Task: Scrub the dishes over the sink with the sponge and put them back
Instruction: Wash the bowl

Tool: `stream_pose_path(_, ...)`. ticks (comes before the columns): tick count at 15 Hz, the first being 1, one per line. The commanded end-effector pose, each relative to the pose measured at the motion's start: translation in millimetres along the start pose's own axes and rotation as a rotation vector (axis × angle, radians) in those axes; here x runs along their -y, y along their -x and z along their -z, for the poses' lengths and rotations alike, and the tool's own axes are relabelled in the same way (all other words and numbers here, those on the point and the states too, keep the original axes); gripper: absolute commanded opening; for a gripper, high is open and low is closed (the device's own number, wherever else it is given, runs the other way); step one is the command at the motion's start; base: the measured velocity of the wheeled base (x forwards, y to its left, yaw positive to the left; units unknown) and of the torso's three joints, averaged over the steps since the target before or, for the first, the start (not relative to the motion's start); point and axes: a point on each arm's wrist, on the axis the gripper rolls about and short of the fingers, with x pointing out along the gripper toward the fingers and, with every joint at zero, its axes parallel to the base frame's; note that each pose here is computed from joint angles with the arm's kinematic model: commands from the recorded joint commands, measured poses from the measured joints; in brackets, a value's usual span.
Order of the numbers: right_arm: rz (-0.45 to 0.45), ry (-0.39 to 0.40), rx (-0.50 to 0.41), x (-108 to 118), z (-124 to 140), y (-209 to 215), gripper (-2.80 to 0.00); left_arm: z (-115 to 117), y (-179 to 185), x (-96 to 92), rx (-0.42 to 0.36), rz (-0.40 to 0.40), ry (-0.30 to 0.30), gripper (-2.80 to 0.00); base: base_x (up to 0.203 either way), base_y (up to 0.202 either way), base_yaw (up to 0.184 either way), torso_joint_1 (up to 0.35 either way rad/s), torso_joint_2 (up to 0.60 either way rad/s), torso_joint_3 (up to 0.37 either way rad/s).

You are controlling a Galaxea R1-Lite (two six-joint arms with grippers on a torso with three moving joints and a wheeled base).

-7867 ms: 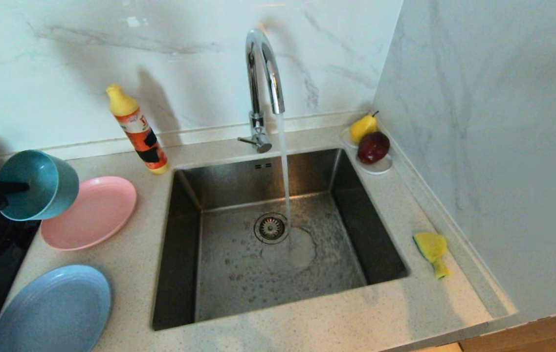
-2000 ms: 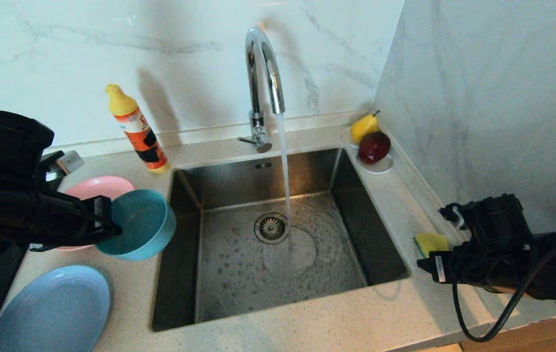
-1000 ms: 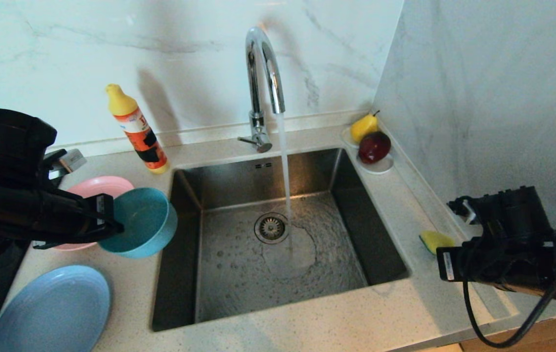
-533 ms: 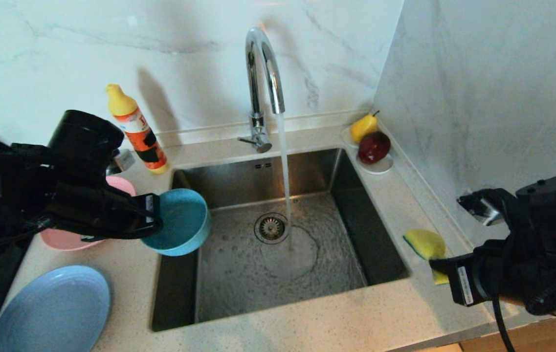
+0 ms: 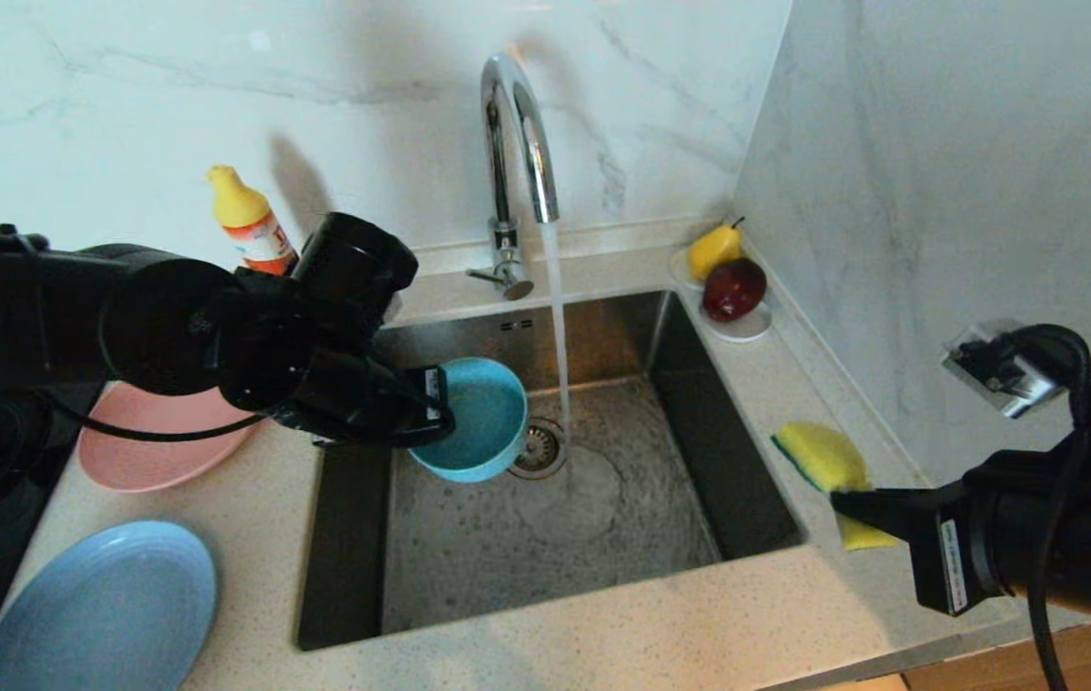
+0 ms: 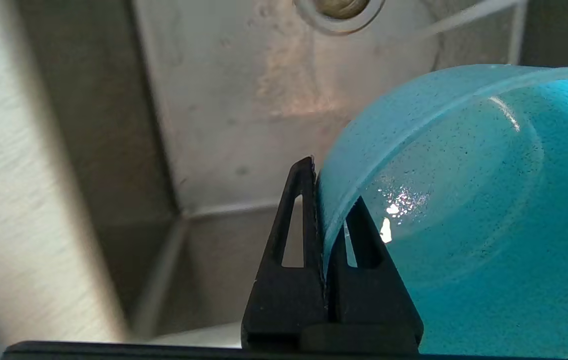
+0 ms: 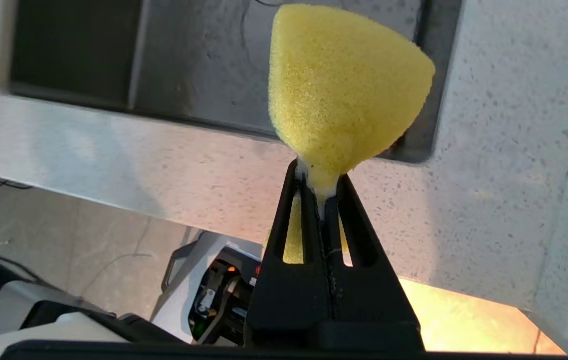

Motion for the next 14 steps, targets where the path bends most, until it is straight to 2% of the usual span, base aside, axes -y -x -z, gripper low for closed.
stream_pose_path(1,-0.027,0.009,0.013,-3,-3,15,-2.8,1,-18,15.7,-0.02,0.008,-0.001,-2.8,0.0,0.0,0.0,0.0,0.0,0.0)
stream_pose_path(5,-0.044,0.01,0.035,-3,-9,28,-2.8,-1,-37,33.9,-0.021,0.025,0.009,-2.8,0.0,0.0,0.0,0.0,0.0,0.0)
stream_pose_path(7,-0.051,0.01,0.047,-4,-10,32,-2.8,-8,-43,43.2,0.016,0.015,0.038,-2.8,0.0,0.0,0.0,0.0,0.0,0.0)
stream_pose_path(14,-0.062,0.01,0.059,-3,-9,37,-2.8,-16,-59,53.3,0.042,0.016,0.073,-2.8,0.0,0.0,0.0,0.0,0.0,0.0)
